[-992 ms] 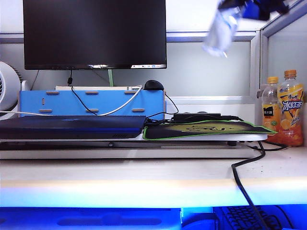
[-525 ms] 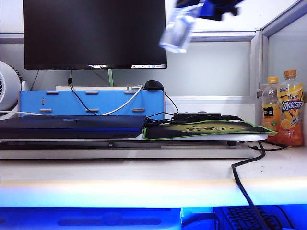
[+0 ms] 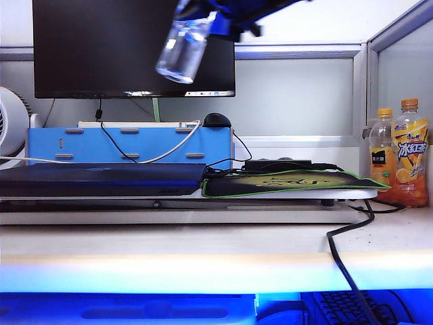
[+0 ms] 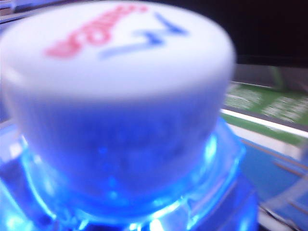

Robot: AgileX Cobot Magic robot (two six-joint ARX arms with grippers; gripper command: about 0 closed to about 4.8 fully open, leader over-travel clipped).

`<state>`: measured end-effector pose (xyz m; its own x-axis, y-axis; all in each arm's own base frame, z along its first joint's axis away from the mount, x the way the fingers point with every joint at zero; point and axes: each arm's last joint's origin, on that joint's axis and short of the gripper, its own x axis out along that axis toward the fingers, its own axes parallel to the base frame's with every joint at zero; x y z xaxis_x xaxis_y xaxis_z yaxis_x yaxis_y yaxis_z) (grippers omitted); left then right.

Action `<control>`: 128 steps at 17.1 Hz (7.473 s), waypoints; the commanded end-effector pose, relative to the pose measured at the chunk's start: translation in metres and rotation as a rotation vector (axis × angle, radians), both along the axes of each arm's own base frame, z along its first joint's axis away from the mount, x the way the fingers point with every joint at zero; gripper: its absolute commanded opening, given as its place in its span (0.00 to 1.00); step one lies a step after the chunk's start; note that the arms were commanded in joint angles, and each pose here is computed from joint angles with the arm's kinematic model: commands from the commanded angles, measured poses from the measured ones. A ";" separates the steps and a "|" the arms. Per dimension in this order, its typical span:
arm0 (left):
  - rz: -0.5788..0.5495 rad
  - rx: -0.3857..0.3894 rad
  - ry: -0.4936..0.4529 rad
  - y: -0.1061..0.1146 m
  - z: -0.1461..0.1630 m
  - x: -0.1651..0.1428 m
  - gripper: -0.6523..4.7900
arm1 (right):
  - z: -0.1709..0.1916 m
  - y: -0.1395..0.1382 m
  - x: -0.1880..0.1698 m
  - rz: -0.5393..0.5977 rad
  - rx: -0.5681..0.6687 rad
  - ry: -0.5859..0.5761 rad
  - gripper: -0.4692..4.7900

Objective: Pick up the mineral water bottle and place it on the laptop.

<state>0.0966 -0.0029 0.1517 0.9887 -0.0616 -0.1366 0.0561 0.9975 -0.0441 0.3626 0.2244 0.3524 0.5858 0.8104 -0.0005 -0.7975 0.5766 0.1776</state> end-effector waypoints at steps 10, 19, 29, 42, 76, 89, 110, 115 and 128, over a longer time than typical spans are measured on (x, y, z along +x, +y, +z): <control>-0.002 0.000 -0.008 0.000 0.001 0.000 0.12 | -0.004 0.094 0.012 -0.131 -0.048 -0.173 0.11; -0.002 0.000 -0.008 0.000 0.001 0.000 0.12 | -0.051 0.128 0.020 -0.101 -0.115 -0.116 0.11; -0.002 0.000 -0.008 0.000 0.001 0.000 0.12 | -0.079 0.147 0.014 -0.063 -0.231 -0.118 0.11; -0.002 0.000 -0.008 0.000 0.001 0.000 0.12 | -0.094 0.152 0.015 -0.059 -0.265 -0.104 0.28; 0.004 0.000 0.001 0.001 0.000 0.000 0.12 | 0.178 -0.023 -0.147 -0.652 -0.285 -0.381 0.94; 0.096 -0.001 0.059 0.010 -0.004 0.002 0.12 | 0.216 -0.135 -0.255 -0.687 -0.292 -0.380 0.94; 0.074 0.001 -0.017 0.007 0.002 0.000 0.12 | 0.191 -0.208 -0.323 -0.743 -0.375 -0.194 0.94; 0.074 0.001 -0.017 0.007 0.002 0.000 0.12 | 0.190 -0.234 -0.349 -0.747 -0.243 -0.185 0.94; 0.074 0.001 -0.017 0.007 0.002 0.000 0.12 | 0.100 -0.171 -0.291 -0.648 -0.209 -0.239 0.94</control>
<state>0.0966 0.0045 0.1521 0.9911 0.0151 -0.1320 -0.0211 0.9988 -0.0439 0.0680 0.0497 0.4556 0.9546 0.2950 0.0421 -0.2868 0.9479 -0.1386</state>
